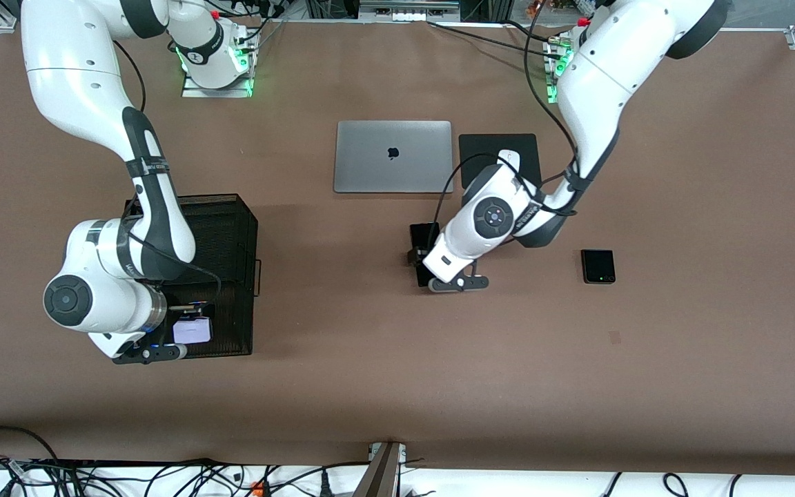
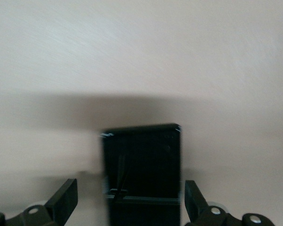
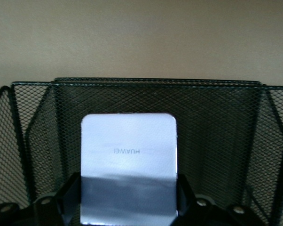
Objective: Place phones with both arms
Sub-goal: 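Release the white phone in the basket while the left gripper sets down the black phone, then grasp the black phone with the right gripper while the left gripper grasps the flip phone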
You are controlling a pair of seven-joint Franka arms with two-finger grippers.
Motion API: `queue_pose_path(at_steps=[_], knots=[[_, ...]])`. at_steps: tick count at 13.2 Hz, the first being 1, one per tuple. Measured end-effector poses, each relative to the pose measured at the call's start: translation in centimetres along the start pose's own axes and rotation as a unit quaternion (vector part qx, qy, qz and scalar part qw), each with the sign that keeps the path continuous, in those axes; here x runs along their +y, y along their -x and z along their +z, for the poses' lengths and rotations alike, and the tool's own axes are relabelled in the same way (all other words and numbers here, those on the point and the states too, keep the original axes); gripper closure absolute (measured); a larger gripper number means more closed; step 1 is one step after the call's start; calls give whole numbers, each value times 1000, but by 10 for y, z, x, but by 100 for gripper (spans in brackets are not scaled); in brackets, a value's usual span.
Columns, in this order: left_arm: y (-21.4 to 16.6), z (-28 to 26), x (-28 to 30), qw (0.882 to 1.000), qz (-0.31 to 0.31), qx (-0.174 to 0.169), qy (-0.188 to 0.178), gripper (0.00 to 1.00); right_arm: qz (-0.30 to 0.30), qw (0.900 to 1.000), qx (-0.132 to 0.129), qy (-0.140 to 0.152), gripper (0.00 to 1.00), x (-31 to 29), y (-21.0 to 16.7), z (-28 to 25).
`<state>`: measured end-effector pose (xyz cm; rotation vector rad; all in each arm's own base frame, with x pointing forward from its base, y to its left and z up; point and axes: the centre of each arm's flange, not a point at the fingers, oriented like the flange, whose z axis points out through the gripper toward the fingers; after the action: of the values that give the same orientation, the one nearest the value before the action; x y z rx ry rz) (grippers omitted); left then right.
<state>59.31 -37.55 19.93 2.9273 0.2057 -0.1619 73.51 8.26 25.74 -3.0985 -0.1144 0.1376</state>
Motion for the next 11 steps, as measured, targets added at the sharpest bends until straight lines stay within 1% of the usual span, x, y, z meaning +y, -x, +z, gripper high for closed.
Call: queue_pose_path(at_steps=[1,2,3,4,6,7,8,9,11], knots=[[-10,-24,-14,1000,-11,-8,-16,0,2,1000,0,-3,3,0,0,0],[-21,-52,-33,999,-26,-18,-35,0,2,1000,3,-3,0,1,-1,-3],[-31,-83,-57,997,-41,-26,-56,0,2,1000,9,-3,0,1,-2,-9],[-38,-113,-83,995,-49,-30,-84,0,2,1000,18,-3,0,1,-4,-22],[-48,-160,-138,987,-41,-41,-147,0,1,999,32,-6,0,1,-3,-61],[-52,-175,-165,984,-29,-54,-165,0,-1,999,33,-8,0,-2,-1,-84],[-57,-184,-193,983,-15,-70,-171,0,-5,1000,28,-10,0,-6,5,-108],[-64,-189,-222,982,-1,-85,-169,0,-6,1000,21,-14,0,-14,12,-129],[-74,-184,-283,981,26,-116,-156,0,12,1000,7,-20,0,-50,25,-157]])
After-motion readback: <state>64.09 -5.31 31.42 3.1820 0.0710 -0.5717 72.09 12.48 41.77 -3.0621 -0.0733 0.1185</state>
